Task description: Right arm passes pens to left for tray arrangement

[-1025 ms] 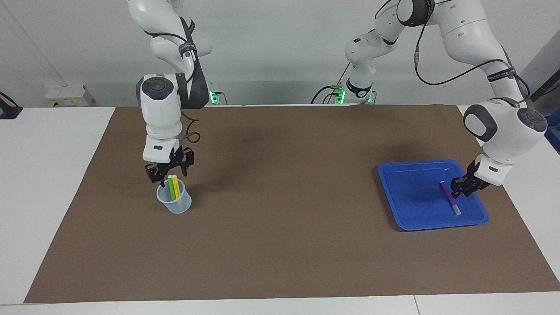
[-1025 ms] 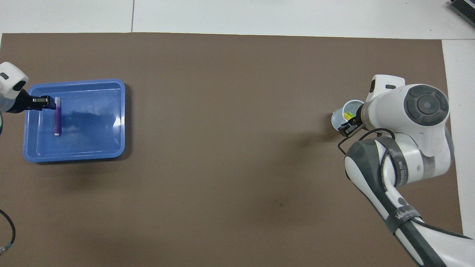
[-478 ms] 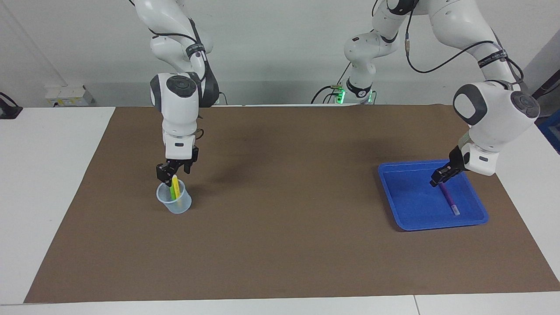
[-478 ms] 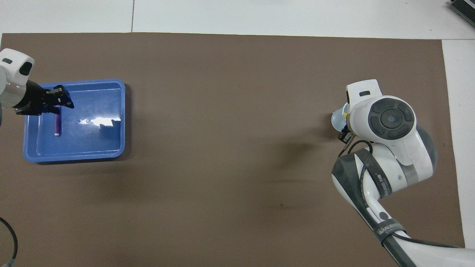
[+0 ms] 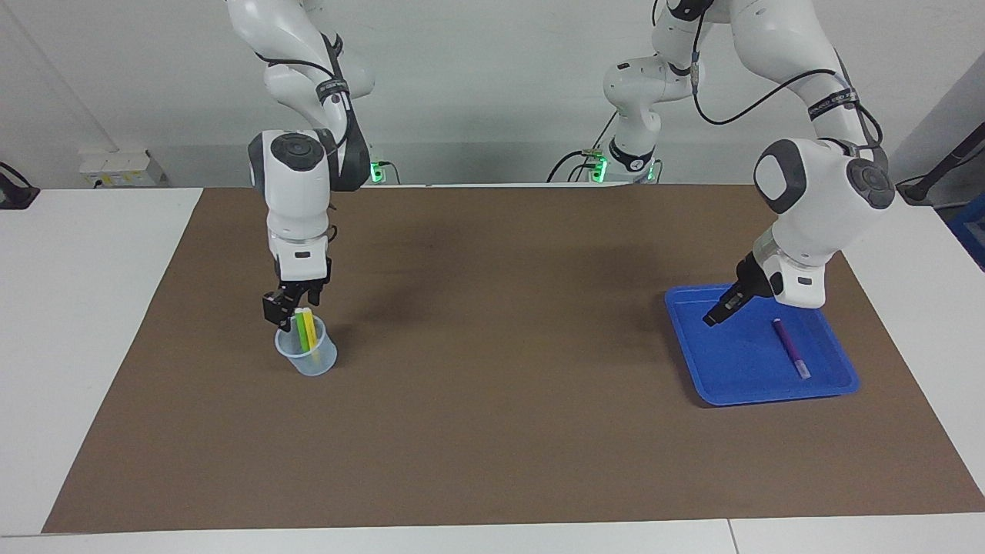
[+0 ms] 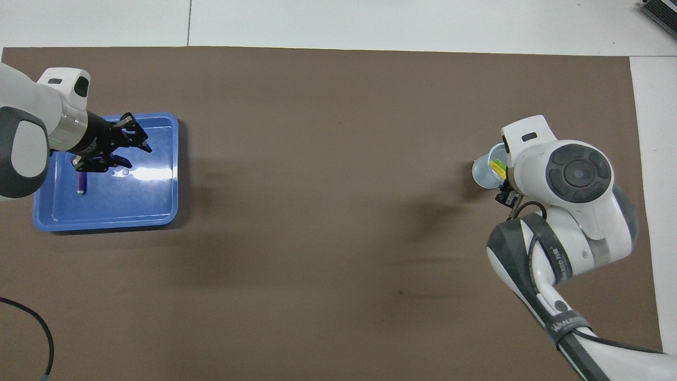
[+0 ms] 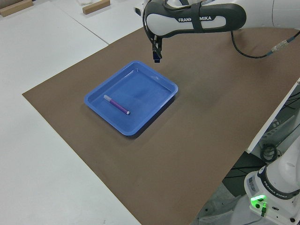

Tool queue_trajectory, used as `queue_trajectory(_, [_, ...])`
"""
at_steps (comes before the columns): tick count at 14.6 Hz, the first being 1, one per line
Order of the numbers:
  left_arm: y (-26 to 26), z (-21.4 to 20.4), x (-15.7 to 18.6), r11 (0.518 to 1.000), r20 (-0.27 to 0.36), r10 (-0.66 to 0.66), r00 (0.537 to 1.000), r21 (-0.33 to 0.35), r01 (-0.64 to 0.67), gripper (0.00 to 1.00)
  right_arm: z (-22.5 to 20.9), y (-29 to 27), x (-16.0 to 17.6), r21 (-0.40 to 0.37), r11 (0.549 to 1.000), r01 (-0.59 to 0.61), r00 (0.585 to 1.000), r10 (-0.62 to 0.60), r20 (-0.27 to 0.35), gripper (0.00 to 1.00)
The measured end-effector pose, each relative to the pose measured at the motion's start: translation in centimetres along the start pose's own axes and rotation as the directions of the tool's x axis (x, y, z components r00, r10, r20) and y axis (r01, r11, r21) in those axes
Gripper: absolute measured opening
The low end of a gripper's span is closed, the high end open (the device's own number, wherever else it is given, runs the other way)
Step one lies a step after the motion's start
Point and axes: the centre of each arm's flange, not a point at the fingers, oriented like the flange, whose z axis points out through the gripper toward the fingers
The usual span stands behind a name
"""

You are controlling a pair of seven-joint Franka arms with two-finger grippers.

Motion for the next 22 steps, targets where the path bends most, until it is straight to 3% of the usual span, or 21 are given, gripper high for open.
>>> queue_trajectory(3, [1.7,-0.7,-2.5,0.99,0.032,-0.143,0.989,-0.014,0.143,0.52,-0.2,0.4,-0.6,0.039,0.999,0.024,0.999,-0.022,-0.05,0.82])
queue_trajectory(11, [8.3,1.7,-11.9,0.894,0.136,-0.446,0.885,0.019,0.448,0.54,-0.4,-0.1,0.1,0.038,0.997,0.062,0.997,-0.06,-0.056,0.8])
queue_trajectory(13, [9.8,2.1,-13.9,0.868,0.138,-0.493,0.859,0.012,0.496,0.58,-0.4,-0.1,0.1,0.037,0.997,0.068,0.996,-0.065,-0.057,0.7])
queue_trajectory(16, [12.6,2.6,-17.8,0.836,0.136,-0.541,0.83,-0.019,0.548,0.62,-0.4,-0.5,0.8,0.033,0.996,0.081,0.995,-0.078,-0.064,0.65])
queue_trajectory(18, [14.1,2.9,-19.9,0.823,0.138,-0.554,0.821,-0.056,0.565,0.63,-0.4,-0.8,1.0,0.033,0.996,0.086,0.994,-0.084,-0.065,0.56])
queue_trajectory(22, [14.2,3.3,-19.8,0.81,0.135,-0.568,0.812,-0.085,0.581,0.63,-0.4,-0.7,1.0,0.034,0.996,0.085,0.994,-0.083,-0.065,0.53])
